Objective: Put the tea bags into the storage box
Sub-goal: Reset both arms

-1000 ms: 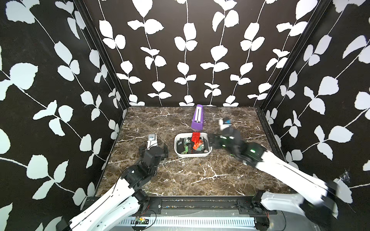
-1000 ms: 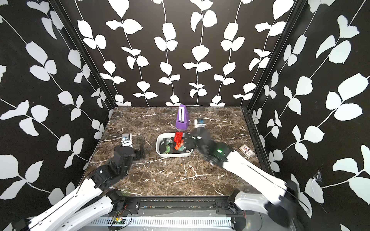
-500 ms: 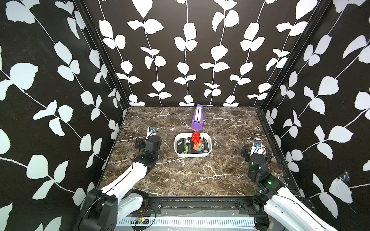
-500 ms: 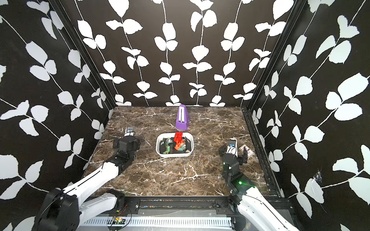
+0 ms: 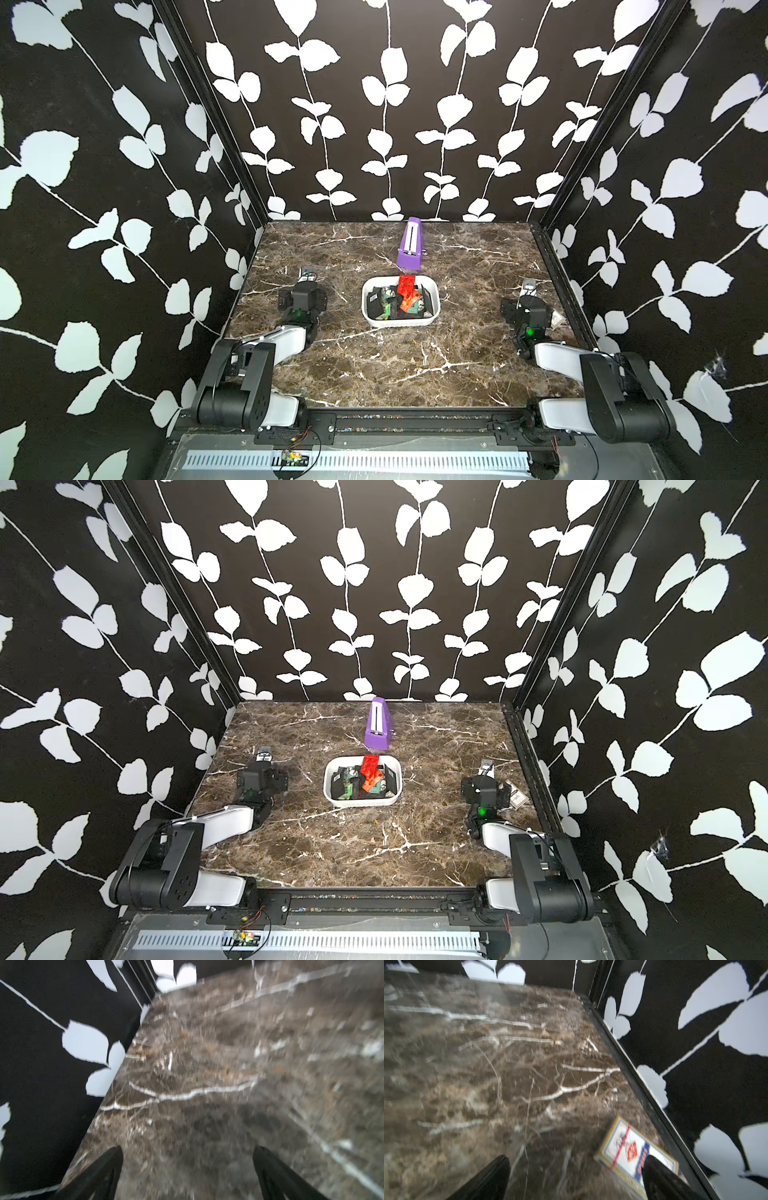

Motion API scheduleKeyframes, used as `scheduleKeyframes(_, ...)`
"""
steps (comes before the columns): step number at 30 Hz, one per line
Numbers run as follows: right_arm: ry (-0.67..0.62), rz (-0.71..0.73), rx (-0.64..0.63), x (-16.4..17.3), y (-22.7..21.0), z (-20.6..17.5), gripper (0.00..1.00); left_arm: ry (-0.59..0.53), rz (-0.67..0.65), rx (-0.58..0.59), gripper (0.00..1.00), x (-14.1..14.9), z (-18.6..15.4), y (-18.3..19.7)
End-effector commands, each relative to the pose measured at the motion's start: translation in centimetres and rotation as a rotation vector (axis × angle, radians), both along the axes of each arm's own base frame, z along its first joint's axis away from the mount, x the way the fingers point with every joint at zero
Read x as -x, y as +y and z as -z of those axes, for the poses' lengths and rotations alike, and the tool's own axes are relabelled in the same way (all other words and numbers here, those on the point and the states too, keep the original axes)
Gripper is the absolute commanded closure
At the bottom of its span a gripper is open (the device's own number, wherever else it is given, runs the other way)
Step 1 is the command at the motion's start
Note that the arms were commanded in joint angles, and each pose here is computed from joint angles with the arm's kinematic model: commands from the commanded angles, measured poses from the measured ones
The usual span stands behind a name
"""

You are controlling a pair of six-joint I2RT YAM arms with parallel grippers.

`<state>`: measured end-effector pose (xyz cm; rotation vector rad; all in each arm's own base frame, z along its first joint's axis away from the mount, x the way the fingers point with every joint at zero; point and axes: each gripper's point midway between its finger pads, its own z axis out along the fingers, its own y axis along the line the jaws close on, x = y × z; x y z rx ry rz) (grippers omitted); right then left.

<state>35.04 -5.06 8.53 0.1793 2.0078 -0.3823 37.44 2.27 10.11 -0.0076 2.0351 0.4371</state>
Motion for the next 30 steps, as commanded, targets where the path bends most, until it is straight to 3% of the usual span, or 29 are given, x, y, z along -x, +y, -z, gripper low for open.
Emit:
scheduleKeyframes(1, -0.138, -0.095, -0.069, -2.8, 1.1, -2.5, 0.01, -0.115, 0.094, 0.042, 0.01, -1.4, -2.1, -1.2)
scheduleKeyframes(7, -0.111, -0.168, -0.074, -3.6, 2.2, -0.8, 0.01, -0.174, 0.252, 0.065, 0.01, -2.1, 0.0, -3.8)
scheduleKeyframes(8, -0.103, -0.166, -0.075, -3.7, 2.2, -0.8, 0.00, -0.191, 0.255, 0.061, 0.01, -2.3, -0.1, -3.8)
scheduleKeyframes(10, -0.083, -0.172, -0.075, -4.1, 2.3, -0.6, 0.00, -0.110, 0.234, 0.098, 0.01, -2.5, 0.6, -3.4)
scheduleKeyframes(30, -0.068, -0.187, -0.034, -4.3, 3.1, -0.7, 0.01, -0.117, 0.225, 0.130, 0.01, -2.7, 0.6, -2.7)
